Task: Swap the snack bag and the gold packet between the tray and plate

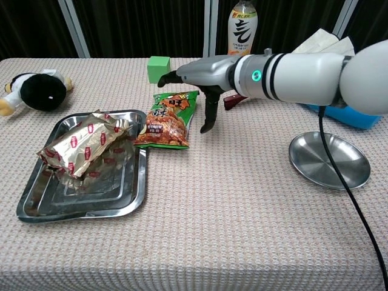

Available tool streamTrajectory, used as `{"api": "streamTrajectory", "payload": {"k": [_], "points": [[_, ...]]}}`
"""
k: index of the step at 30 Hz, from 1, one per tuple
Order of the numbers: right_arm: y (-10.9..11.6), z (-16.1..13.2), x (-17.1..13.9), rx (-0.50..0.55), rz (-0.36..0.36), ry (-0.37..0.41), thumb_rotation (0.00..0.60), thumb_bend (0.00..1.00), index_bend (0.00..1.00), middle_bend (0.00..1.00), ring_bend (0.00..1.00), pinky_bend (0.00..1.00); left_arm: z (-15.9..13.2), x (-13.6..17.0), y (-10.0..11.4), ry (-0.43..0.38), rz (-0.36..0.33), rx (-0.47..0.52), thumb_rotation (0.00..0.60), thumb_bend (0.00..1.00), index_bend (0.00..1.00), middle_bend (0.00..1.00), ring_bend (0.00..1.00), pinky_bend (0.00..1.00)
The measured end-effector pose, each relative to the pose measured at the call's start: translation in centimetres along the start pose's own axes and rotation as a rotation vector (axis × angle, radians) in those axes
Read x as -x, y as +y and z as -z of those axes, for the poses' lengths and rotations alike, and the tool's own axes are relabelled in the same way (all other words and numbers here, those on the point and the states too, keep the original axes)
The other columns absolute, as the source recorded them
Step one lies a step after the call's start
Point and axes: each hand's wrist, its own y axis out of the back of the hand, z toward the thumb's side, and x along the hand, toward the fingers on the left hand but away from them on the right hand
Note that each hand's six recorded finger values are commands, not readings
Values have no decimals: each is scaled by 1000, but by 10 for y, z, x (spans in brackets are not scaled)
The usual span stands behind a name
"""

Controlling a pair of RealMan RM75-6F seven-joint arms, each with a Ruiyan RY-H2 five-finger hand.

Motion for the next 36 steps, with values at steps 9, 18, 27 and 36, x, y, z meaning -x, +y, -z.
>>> {"api": "streamTrajectory", "payload": {"k": [9, 18, 27, 36], "points": [[-9, -12, 20, 24, -34, -14, 600, 0, 0, 115, 0, 0, 12, 4, 1, 20, -10, -1, 600, 96, 26, 55, 31, 220], [-15, -16, 28, -15, -7, -26, 600, 7, 533, 502, 93, 0, 10, 5, 1, 10, -6, 26, 600, 96, 30, 55, 31, 223], [-4, -9, 16, -15, 94, -40, 600, 63, 743, 657, 243, 0, 8, 6, 0, -4, -2, 41, 600, 96, 30, 55, 31, 224], [39, 29, -43, 23, 244, -75, 600, 41, 741, 657, 242, 0, -3, 8, 6, -41, -25, 48, 600, 96, 35, 65, 31, 224]]}}
